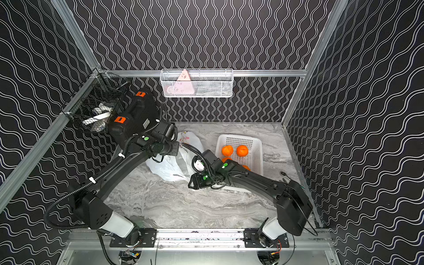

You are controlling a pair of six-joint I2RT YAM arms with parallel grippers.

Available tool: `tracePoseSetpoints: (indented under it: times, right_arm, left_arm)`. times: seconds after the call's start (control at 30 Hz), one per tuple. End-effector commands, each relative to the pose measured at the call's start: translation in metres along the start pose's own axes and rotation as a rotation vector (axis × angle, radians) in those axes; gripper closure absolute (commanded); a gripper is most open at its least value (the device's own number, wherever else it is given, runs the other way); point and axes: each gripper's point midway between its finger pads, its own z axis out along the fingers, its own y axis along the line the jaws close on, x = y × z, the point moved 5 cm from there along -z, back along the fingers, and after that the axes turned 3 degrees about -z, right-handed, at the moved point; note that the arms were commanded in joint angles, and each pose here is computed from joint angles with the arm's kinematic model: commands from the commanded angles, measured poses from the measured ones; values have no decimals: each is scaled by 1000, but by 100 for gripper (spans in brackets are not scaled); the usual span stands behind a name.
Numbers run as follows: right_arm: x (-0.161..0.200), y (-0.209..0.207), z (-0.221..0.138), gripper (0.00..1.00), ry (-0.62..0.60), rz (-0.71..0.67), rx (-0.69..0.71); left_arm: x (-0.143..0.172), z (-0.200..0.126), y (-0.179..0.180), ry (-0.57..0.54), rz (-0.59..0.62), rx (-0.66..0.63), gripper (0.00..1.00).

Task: Place the oranges into plastic bags & tie knots
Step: Move the basket to the center of the board.

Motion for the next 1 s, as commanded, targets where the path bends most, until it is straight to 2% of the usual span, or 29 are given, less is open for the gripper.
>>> tracePoseSetpoints:
  times: [0.0,0.1,0.23,0.5,0.57,0.7,0.8,0.87,0.97]
  right_arm:
    - [-14,-15,-2,43,-58,38,140]
    - [-26,-22,11,41,-28,72,217]
    - [-36,-31,22,37,-48,111,290]
    - [-28,-42,48,36,11,92,300]
    - [-26,-48,52,42,13,100,315]
    - [-33,-49,45,72,4,69,350]
    - [-44,-45,30,87,-25,40,359]
    - [-54,-45,18,95,-56,33,360]
    - [-66,-47,4,96,-89,30,343]
  left_arm:
    - [9,-1,1,25,-19,20,100]
    - [12,-1,1,36,-21,23,100]
    - [11,-5,1,35,-19,24,100]
    - [13,-7,2,39,-7,27,100]
    - [13,-7,3,37,-6,24,100]
    - [15,-6,2,43,-1,27,100]
    - [19,-4,1,51,9,39,100]
    - [23,-4,0,52,13,57,100]
    - [29,-5,-1,58,35,80,100]
